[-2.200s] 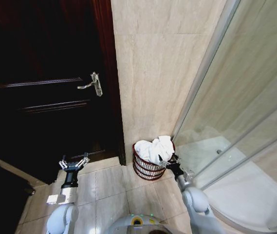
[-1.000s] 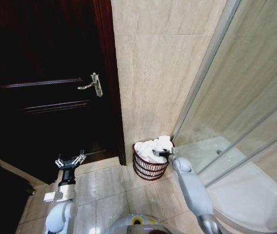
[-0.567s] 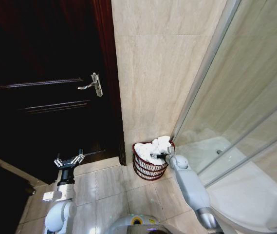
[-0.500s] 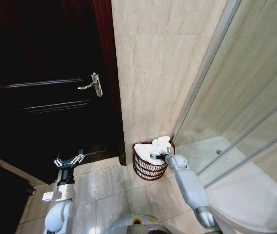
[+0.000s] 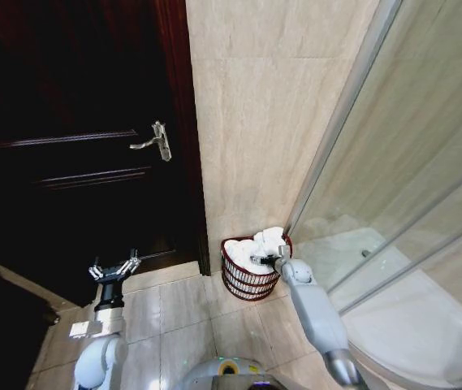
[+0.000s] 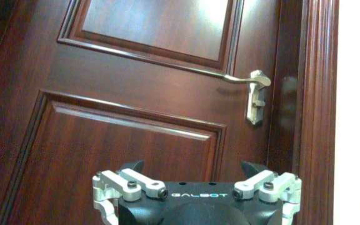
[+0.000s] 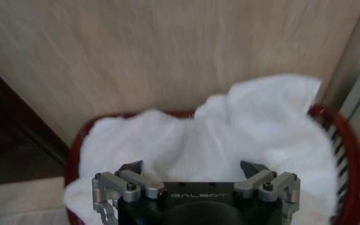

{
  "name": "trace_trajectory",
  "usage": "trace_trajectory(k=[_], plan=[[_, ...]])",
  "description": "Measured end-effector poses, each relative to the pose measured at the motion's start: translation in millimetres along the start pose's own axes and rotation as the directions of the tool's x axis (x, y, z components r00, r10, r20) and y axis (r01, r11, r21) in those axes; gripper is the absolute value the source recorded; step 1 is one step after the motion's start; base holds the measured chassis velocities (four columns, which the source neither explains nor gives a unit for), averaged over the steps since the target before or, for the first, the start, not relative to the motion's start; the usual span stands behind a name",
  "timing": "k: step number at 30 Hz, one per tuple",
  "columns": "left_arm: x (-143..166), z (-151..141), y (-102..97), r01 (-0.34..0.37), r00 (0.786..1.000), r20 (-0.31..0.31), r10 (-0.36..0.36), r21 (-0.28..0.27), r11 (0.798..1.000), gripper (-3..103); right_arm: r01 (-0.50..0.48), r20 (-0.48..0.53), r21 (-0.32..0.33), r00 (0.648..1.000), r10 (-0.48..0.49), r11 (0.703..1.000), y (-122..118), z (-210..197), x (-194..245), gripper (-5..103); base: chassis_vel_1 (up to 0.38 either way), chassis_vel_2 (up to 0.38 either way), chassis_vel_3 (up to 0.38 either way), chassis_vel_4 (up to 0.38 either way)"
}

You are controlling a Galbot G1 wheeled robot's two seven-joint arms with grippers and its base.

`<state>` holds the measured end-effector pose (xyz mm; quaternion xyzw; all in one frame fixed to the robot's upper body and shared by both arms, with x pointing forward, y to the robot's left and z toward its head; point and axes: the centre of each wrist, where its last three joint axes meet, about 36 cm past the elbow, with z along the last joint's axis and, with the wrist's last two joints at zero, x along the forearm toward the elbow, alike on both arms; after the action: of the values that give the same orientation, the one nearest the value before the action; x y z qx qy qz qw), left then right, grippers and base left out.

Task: Discard the used towel into the hamper.

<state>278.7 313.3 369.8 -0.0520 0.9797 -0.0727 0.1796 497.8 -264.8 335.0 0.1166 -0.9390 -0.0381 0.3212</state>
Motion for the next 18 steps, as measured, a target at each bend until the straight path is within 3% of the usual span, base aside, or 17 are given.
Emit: trace_trajectory(k=[5,9,12,18], plan=[[-0.3,-0.2,-0.3,-0.004,1.0,0.004,0.004,-0.001,1.0,100,-0.008,0.038,0.023,0.999,0.007,1.0,11.3,-1.2,32.6,100,0.0,0.0,0.0,0.0],[1.0,0.8,-1.1,-0.007,1.0,0.005,0.007,0.0,1.0,100,0.005,0.0,0.033,1.0,-0.005,0.999,13.3,7.9,47.6,100,0.0,0.0,0.0,0.0],[1.7,1.6,-2.3,-0.006,1.0,0.007,0.006,0.002,1.0,100,0.016,-0.035,0.038,0.999,-0.015,0.999,9.0,15.9,43.6,100,0.0,0.0,0.0,0.0],[3.7,-0.2,-4.2,-0.006,1.0,0.009,0.006,0.001,1.0,100,0.038,-0.118,-0.017,0.992,-0.04,0.999,7.2,16.4,15.8,100,0.0,0.0,0.0,0.0]])
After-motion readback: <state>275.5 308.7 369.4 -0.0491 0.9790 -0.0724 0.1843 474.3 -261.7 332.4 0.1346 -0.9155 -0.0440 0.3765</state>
